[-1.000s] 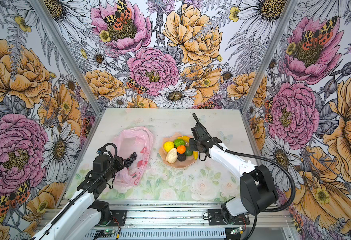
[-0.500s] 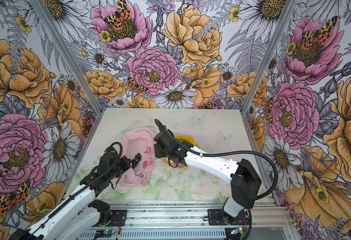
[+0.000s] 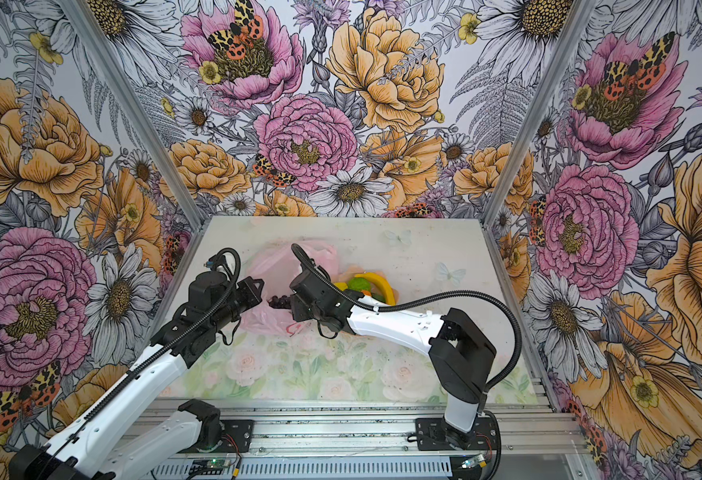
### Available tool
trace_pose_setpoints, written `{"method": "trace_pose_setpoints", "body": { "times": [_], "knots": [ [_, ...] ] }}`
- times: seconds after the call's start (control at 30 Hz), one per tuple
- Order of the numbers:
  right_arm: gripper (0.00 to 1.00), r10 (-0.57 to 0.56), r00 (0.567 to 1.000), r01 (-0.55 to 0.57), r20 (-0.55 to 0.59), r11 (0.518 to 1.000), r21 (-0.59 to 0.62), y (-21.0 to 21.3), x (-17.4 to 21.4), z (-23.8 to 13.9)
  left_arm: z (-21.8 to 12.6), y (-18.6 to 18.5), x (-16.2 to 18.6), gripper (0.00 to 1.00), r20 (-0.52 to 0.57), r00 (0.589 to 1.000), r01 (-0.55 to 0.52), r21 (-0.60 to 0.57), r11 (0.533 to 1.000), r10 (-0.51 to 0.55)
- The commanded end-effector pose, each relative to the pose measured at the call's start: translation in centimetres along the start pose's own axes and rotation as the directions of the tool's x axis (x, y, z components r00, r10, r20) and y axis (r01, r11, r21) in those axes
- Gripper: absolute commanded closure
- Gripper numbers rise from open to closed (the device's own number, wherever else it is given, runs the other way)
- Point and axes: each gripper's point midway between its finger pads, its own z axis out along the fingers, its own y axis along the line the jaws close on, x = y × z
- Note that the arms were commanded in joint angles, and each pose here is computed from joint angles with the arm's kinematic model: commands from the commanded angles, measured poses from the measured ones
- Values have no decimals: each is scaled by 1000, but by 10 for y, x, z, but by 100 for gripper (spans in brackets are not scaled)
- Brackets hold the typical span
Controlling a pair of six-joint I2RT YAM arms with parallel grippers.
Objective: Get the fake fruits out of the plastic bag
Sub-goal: 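Move the right gripper over the bag mouth and reach down to the grapes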
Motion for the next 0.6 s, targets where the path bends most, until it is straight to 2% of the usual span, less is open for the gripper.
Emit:
{"method": "trace_pose_setpoints", "body": {
  "times": [0.0,0.17,0.27,0.57],
  "knots": [
    [43,36,999,-33,39,997,-71,25,-15,12,-5,37,20,100,-5,999,46,-85,995,-47],
    [44,42,999,-42,5,995,-89,41,-6,39,-4,98,54,100,-17,978,202,-198,959,-210],
    [45,38,999,-41,-33,994,-98,50,9,52,-2,122,76,100,-41,957,268,-246,931,-286],
    [45,16,993,-22,-119,998,-52,41,56,72,-2,153,94,100,-13,943,308,-337,890,-331]
  ]
}}
